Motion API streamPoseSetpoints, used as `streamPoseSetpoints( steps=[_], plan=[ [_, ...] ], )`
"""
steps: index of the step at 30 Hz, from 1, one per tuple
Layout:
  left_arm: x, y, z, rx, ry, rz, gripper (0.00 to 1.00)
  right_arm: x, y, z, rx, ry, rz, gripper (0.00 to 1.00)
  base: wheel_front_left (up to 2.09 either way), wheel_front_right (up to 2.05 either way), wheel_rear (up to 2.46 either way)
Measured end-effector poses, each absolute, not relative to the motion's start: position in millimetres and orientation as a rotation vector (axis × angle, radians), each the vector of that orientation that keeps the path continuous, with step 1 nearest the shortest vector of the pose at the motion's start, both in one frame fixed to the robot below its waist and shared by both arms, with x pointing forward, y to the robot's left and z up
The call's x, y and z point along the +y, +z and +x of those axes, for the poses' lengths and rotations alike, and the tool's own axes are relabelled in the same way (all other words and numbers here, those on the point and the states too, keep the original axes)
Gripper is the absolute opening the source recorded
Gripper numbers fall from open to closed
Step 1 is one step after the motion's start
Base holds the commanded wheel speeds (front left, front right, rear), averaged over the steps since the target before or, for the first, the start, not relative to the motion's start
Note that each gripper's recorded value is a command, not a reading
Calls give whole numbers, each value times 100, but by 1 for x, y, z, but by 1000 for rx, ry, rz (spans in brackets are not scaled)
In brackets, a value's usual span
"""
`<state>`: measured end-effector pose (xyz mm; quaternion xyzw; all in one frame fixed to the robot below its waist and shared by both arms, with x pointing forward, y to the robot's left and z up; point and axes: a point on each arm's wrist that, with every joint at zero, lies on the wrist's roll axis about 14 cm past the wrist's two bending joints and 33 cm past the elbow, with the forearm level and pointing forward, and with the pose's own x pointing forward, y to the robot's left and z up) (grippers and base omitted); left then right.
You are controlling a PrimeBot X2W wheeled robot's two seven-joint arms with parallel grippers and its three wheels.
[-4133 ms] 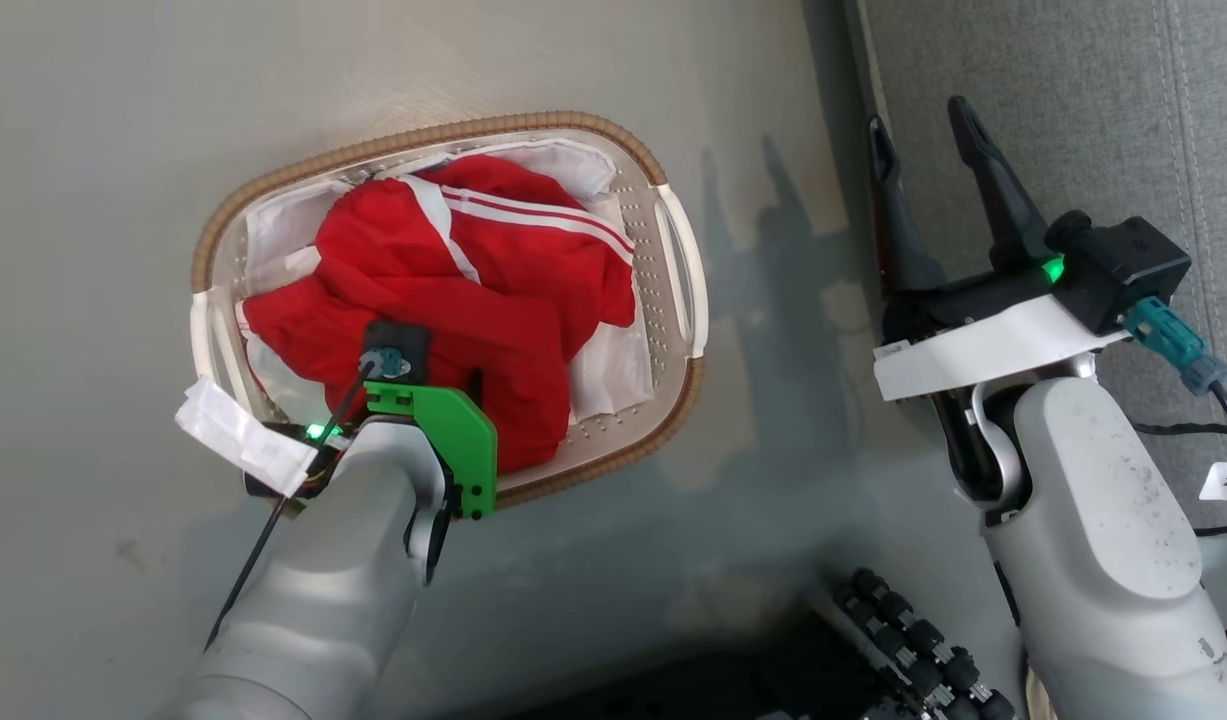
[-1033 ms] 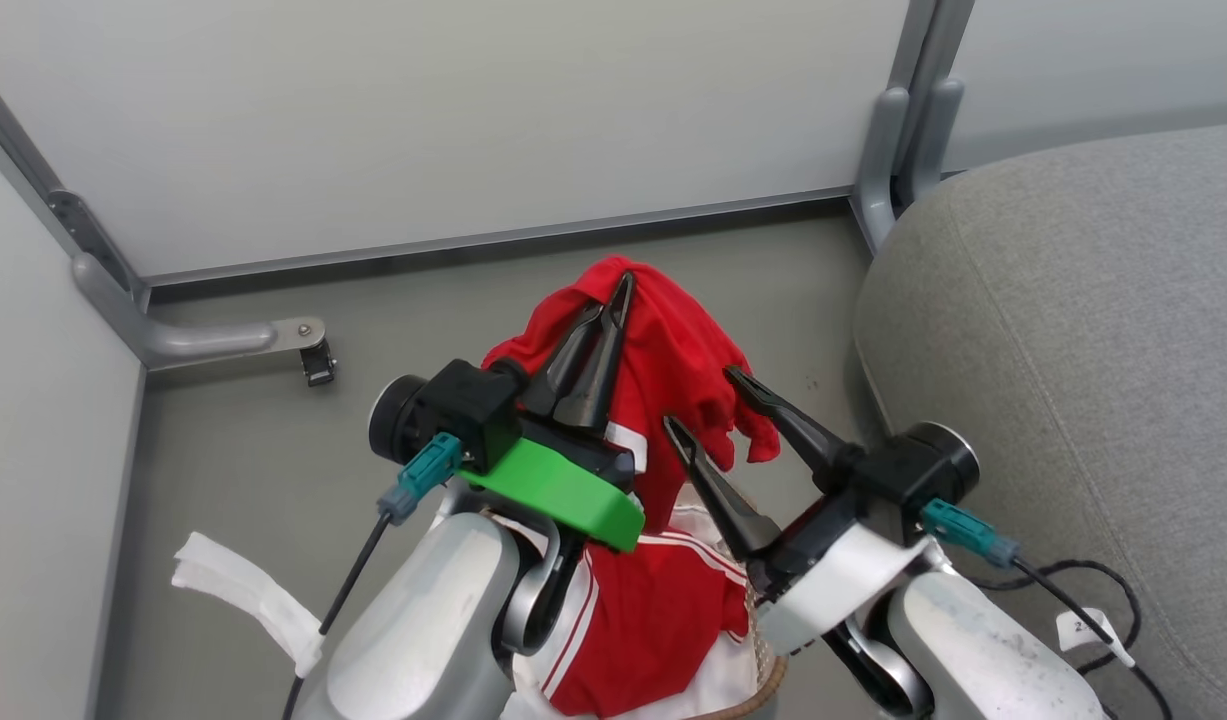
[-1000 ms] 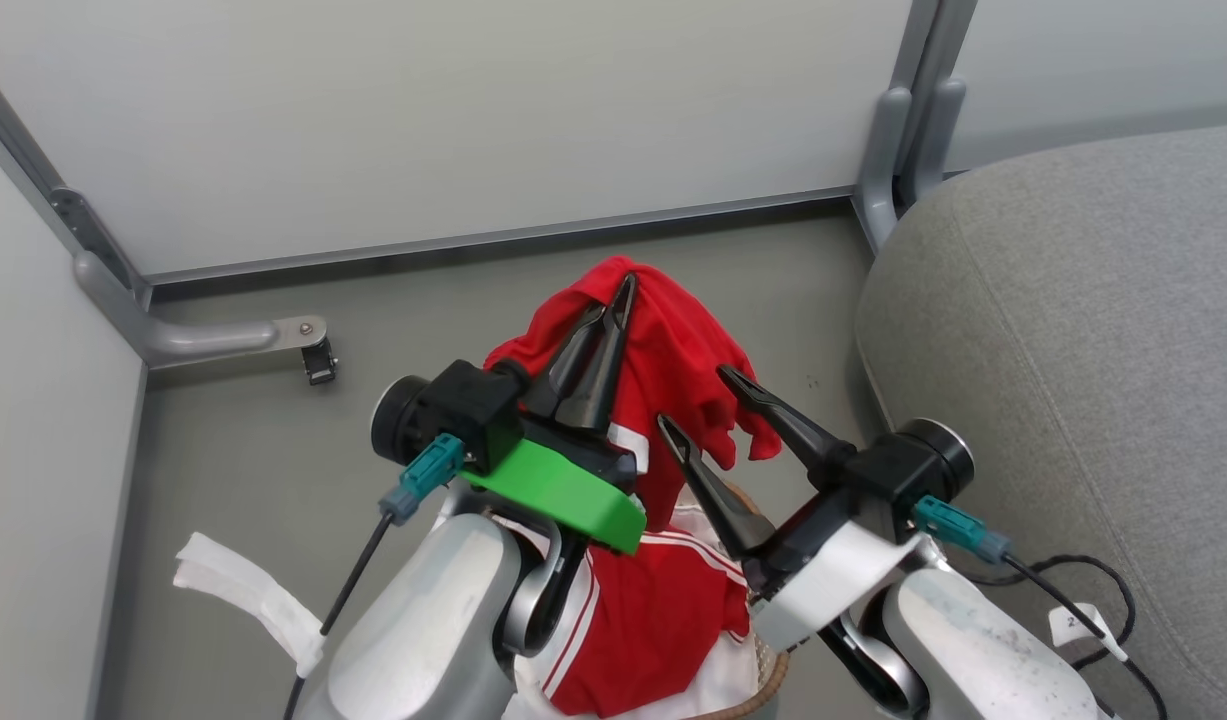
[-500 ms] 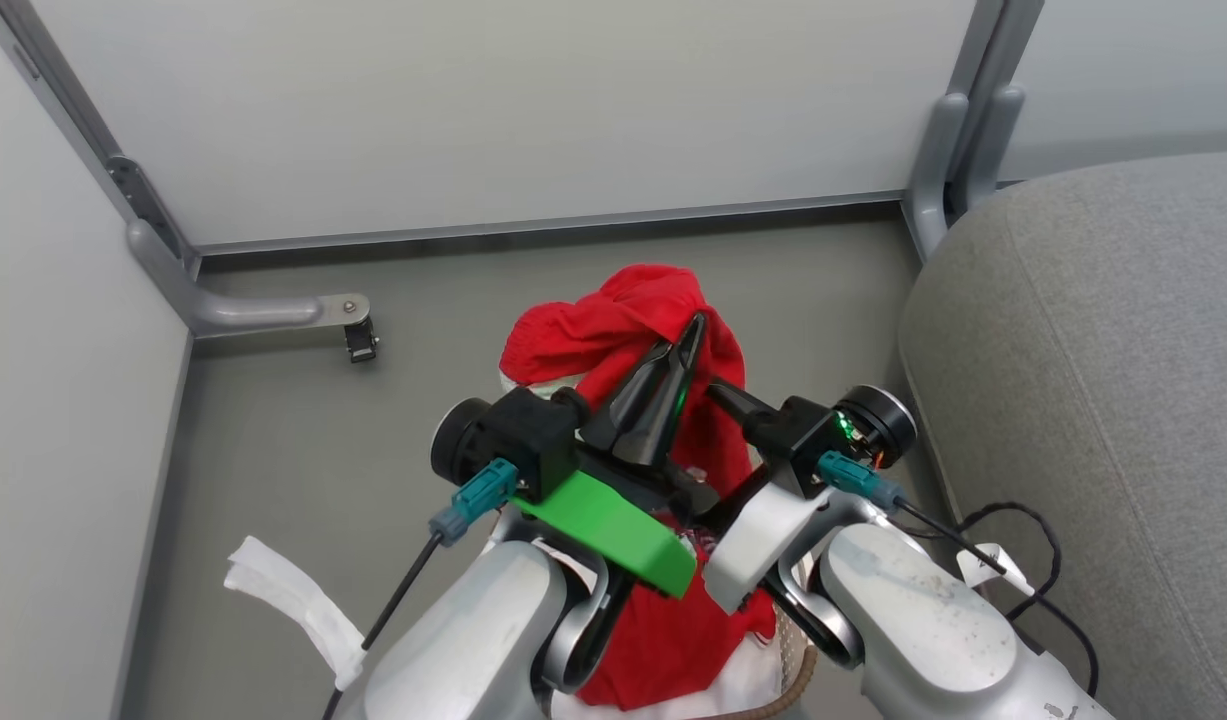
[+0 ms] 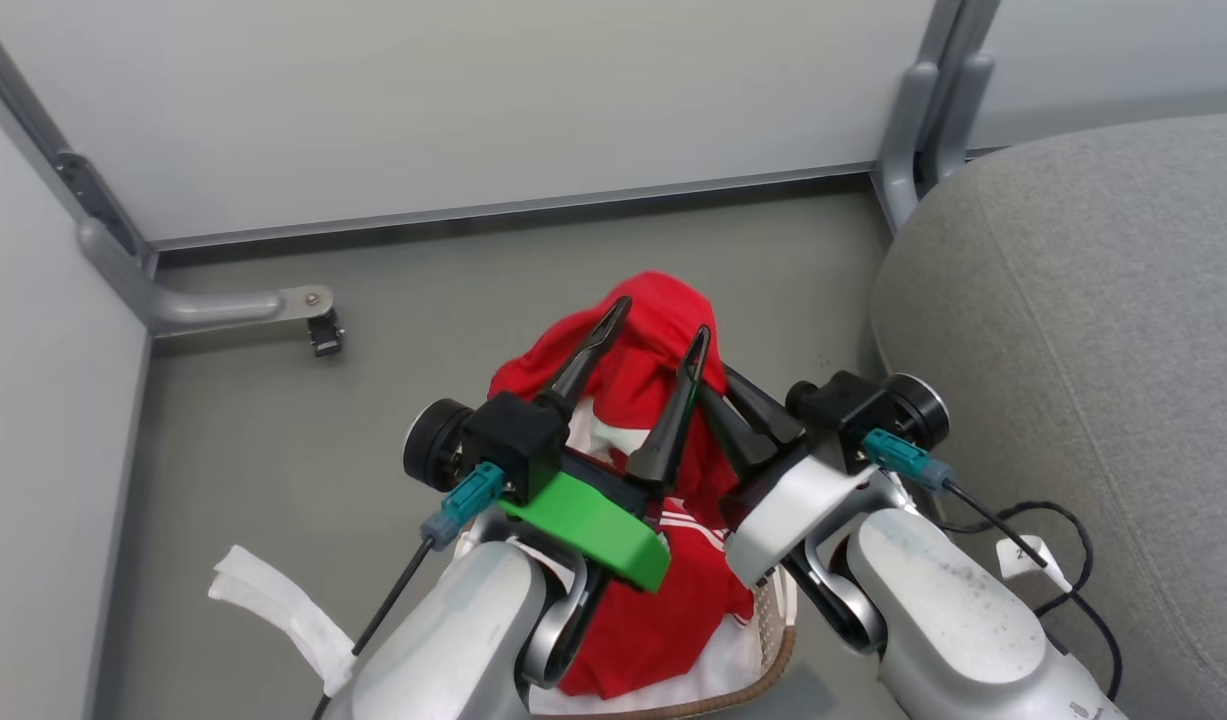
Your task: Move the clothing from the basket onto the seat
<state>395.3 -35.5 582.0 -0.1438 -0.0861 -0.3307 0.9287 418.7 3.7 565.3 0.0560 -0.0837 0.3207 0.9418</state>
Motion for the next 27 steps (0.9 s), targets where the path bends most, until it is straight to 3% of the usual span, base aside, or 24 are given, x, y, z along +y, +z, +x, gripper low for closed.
streamPoseSetpoints(
  steps=[12,27],
  plan=[
    [-98,558,383,-109,-883,-297,100,-104,554,413,-156,355,127,0,0,0,0],
    [-195,542,333,-24,-1227,-354,100,-242,545,360,-137,-48,71,0,0,0,0]
  ],
)
